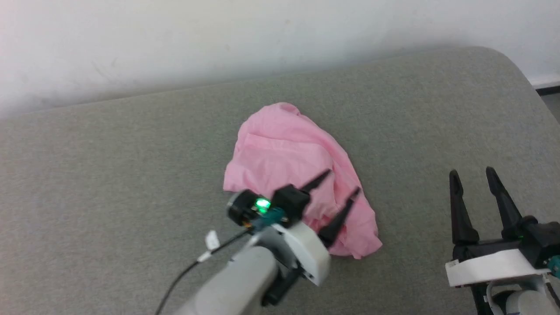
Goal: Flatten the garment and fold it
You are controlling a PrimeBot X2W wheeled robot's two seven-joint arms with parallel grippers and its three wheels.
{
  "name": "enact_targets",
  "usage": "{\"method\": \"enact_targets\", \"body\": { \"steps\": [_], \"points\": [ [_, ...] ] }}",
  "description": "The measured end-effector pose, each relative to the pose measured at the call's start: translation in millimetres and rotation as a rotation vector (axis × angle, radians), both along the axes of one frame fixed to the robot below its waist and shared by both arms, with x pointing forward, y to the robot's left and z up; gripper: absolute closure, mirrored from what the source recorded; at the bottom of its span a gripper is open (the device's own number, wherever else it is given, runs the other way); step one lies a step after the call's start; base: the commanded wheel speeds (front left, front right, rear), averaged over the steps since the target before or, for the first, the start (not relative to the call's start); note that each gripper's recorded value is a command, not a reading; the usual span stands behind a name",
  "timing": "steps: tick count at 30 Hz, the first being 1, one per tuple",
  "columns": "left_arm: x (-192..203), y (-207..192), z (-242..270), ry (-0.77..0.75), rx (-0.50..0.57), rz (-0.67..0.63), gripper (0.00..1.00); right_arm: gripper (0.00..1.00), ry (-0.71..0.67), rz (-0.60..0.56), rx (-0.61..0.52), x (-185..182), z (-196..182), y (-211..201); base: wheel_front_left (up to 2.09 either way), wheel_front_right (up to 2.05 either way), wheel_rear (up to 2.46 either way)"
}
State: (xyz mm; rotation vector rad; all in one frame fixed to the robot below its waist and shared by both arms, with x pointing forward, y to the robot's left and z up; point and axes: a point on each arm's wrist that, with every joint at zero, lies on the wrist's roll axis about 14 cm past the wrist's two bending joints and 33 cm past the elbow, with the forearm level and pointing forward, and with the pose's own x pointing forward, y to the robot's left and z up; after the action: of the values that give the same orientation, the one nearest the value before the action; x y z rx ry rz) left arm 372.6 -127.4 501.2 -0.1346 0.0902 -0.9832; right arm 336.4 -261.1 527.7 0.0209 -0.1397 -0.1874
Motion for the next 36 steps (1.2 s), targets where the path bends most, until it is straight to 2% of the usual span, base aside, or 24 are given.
{"method": "enact_targets", "body": {
  "steps": [3, 8, 13, 16, 21, 25, 36],
  "points": [
    [28, 39, 18, -0.084, -0.012, 0.136, 0.0, 0.0, 0.002, 0.025, 0.001, -1, -2, 8, 0.0, 0.0, 0.0],
    [59, 131, 58, -0.241, -0.006, 0.409, 0.0, 0.0, -0.011, 0.097, 0.008, 0, 0, 31, 0.0, 0.0, 0.0],
    [44, 224, 69, -0.296, 0.021, 0.669, 0.0, 0.0, -0.034, 0.172, 0.014, 3, 6, 54, 0.0, 0.0, 0.0],
    [21, 259, 69, -0.304, 0.031, 0.773, 0.0, 0.0, -0.044, 0.208, 0.015, 5, 9, 65, 0.0, 0.0, 0.0],
    [-20, 285, 44, -0.245, 0.06, 0.867, 0.0, 0.0, -0.051, 0.249, 0.016, 6, 11, 78, 0.0, 0.0, 0.0],
    [-43, 283, 26, -0.204, 0.078, 0.884, 0.0, 0.0, -0.029, 0.264, 0.019, 6, 4, 82, 0.0, 0.0, 0.0],
    [-49, 281, 39, -0.241, 0.033, 0.91, 0.0, 0.0, -0.007, 0.294, 0.017, 10, -3, 92, 0.0, 0.0, 0.0]
  ]
}}
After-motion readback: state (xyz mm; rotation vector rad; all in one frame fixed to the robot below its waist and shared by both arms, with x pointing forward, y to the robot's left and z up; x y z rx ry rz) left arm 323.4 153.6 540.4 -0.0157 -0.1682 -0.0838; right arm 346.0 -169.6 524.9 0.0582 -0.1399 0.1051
